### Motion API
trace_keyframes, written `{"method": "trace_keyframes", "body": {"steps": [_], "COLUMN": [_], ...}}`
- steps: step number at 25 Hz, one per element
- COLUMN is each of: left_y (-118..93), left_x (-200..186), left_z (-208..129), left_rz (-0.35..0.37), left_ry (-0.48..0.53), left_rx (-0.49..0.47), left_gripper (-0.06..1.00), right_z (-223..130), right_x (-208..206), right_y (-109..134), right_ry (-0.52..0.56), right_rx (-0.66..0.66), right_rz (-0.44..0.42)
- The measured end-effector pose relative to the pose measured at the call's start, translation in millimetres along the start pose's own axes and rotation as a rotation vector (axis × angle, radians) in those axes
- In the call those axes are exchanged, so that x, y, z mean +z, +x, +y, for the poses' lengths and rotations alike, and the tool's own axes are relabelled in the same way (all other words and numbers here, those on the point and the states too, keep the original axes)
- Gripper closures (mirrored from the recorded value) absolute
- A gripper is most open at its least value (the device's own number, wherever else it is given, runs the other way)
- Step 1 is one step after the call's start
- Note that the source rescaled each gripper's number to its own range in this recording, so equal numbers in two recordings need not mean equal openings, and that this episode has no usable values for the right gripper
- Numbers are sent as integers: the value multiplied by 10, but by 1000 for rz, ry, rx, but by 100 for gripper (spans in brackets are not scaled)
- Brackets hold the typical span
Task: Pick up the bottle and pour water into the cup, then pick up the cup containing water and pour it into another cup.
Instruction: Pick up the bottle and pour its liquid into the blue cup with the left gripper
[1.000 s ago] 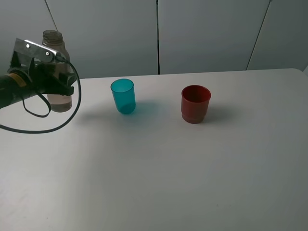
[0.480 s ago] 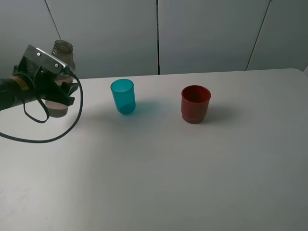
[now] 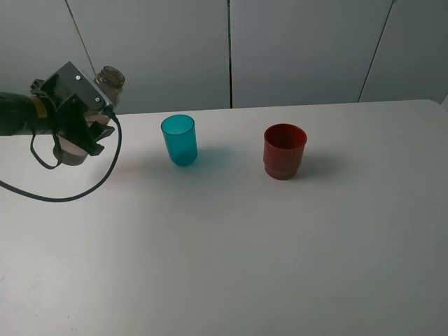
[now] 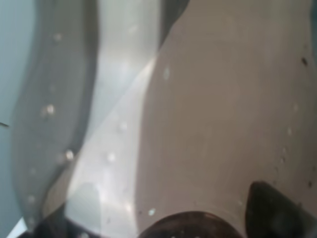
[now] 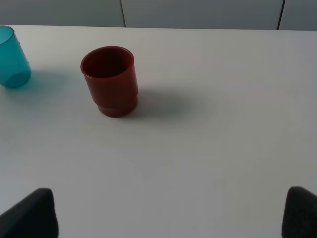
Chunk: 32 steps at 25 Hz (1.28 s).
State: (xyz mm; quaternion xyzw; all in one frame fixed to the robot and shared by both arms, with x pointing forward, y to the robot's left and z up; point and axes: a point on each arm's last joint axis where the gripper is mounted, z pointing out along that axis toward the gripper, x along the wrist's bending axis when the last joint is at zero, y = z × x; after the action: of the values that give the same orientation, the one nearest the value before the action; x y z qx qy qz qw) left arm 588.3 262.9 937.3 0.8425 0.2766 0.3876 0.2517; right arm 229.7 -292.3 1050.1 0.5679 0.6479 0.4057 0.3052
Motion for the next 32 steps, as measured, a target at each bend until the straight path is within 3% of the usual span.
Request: {"method": "trace_keyframes", "body": {"steps": [6,15,32], "left_y": [13,17,-36], "left_x": [5,5,7], "left_z": [12,75,106], "left_rz": [-15,-6,-31], "left_ry": [14,-53,-50], "left_rx": [68,80,84], "left_gripper": [94,94,94], "right_z": [0,0,0], "right_x": [0,0,0], "right_y": [0,0,0], "right_ry": [0,0,0], "right_rx": [0,0,0], "right_rz": [0,0,0]}}
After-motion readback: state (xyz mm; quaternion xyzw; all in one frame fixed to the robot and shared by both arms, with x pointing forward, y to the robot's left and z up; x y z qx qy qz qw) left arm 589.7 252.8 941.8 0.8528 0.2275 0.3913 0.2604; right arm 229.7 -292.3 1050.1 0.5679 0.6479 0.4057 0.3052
